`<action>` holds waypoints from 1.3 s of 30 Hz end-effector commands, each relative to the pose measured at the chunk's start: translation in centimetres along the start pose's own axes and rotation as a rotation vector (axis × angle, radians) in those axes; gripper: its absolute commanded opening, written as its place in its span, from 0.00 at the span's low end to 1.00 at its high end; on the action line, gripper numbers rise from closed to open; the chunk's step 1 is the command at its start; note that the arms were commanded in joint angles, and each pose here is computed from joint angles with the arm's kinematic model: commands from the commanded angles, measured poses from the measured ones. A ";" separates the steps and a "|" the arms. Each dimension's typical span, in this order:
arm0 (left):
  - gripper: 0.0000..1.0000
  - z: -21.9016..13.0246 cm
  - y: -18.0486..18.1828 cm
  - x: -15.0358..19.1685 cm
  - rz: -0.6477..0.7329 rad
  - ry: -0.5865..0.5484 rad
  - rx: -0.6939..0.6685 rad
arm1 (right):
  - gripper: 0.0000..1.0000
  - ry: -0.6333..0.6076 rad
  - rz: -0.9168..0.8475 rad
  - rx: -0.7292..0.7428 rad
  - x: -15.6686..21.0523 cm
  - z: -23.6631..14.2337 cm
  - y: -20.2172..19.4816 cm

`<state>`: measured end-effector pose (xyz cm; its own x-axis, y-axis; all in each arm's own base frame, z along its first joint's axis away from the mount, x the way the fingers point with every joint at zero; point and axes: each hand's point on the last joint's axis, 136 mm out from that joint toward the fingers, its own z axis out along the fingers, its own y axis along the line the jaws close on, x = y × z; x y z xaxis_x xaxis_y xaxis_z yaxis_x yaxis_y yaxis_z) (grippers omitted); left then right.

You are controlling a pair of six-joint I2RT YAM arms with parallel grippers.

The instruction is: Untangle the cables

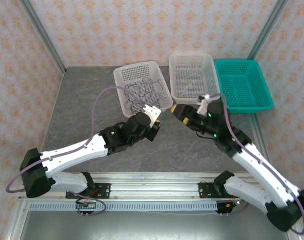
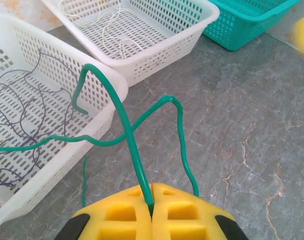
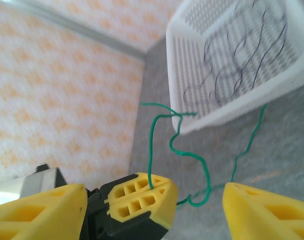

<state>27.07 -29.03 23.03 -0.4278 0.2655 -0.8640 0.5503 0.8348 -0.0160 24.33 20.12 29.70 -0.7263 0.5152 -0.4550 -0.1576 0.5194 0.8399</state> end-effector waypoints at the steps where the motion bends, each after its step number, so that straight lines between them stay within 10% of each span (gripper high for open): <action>1: 0.00 -0.7 -0.1 -1.3 -0.077 -0.072 0.029 | 0.77 -0.178 -0.002 0.050 -2.1 0.1 -2.5; 6: 0.00 -0.9 -1.7 -2.2 -0.089 -0.092 0.121 | 0.73 -0.041 -0.012 -0.054 0.3 3.9 -1.9; 19: 0.00 -1.0 -0.9 -2.7 -0.140 -0.092 0.075 | 0.23 0.117 0.024 -0.134 2.6 7.7 -0.8; 25: 0.00 -1.2 -0.4 -3.1 -0.163 -0.106 0.074 | 0.65 0.191 0.023 -0.182 3.8 7.5 0.0; 39: 0.00 -1.5 1.0 -3.2 -0.225 -0.125 0.051 | 0.08 0.253 0.000 -0.160 5.0 7.8 -0.7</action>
<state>27.01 -29.12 24.81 -0.4800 0.0906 -0.8726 0.5282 0.8240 -0.2050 26.59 26.97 23.22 -0.8616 0.3513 -0.3663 -0.2041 0.4210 0.8838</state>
